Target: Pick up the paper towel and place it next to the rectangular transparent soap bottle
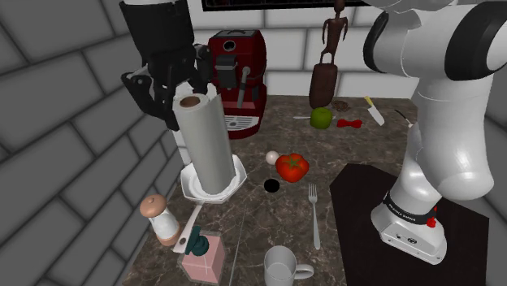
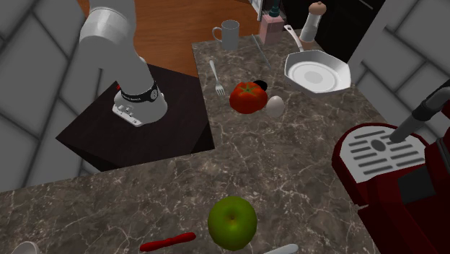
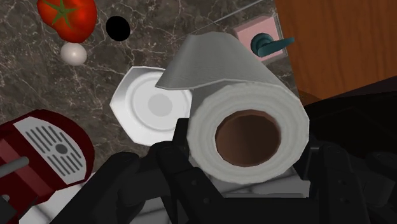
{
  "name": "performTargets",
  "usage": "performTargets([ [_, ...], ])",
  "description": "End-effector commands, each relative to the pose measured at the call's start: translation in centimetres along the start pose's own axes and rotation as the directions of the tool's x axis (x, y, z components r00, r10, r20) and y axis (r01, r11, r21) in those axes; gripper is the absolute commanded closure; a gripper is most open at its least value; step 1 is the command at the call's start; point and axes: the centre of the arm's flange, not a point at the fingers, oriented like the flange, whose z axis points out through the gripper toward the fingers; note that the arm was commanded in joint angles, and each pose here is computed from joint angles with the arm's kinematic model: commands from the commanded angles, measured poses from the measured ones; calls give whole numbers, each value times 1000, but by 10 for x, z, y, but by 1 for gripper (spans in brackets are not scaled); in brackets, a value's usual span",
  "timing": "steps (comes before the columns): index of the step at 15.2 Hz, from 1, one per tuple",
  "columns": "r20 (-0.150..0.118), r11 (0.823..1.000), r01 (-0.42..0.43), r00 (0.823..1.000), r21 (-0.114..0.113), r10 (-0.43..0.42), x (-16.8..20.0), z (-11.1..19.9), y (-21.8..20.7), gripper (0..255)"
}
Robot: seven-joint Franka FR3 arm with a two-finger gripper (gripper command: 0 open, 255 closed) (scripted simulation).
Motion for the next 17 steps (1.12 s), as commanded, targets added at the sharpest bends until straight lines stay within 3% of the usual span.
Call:
performTargets([
  [1,-1,1000,-1,1000,0,1,0,9,-2,255],
  [17,-1,1000,-1,1000,0,1,-5,93,-7,255],
])
